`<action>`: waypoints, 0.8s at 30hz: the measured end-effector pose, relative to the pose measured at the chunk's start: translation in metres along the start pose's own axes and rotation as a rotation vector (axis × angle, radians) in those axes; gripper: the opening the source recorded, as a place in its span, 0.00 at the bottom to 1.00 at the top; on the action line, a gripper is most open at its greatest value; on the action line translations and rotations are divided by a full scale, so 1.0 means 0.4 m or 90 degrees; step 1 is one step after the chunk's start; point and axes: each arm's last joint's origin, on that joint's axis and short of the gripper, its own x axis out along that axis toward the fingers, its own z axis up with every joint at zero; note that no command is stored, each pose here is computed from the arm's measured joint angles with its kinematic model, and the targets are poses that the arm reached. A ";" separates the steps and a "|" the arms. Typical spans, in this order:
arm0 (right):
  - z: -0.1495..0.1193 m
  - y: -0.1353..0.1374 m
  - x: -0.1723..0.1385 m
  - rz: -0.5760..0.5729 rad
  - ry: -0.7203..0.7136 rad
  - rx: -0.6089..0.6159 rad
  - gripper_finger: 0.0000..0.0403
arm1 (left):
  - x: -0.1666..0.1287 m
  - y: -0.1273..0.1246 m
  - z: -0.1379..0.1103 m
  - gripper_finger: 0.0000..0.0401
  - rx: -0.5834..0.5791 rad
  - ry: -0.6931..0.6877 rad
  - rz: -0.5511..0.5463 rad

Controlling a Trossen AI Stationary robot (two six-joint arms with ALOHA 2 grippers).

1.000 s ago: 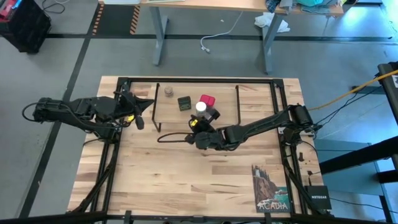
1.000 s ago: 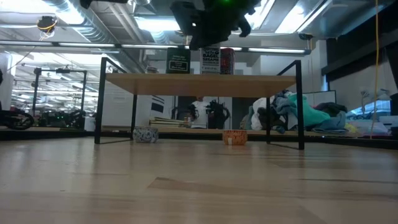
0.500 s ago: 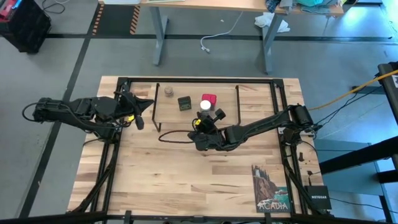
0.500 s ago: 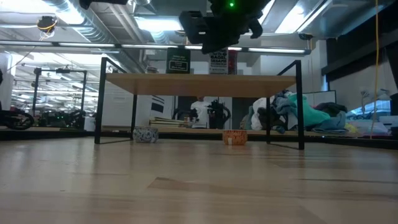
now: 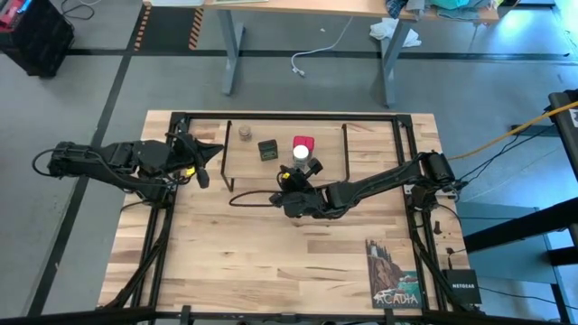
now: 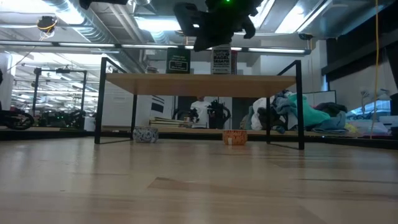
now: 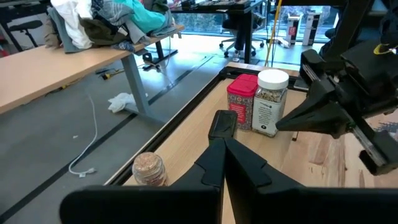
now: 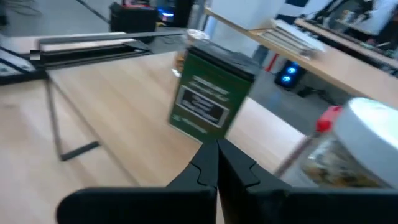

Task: Shelf spices
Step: Adjust the seasoning bottle and cans on the shelf

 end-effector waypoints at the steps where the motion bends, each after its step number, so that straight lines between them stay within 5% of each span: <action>1: 0.002 0.002 0.000 0.010 0.000 0.003 0.00 | 0.000 0.000 0.000 0.01 0.000 0.000 0.000; 24: 0.098 -0.018 0.072 0.216 -0.071 0.104 0.00 | 0.009 -0.007 -0.002 0.01 0.012 0.007 0.001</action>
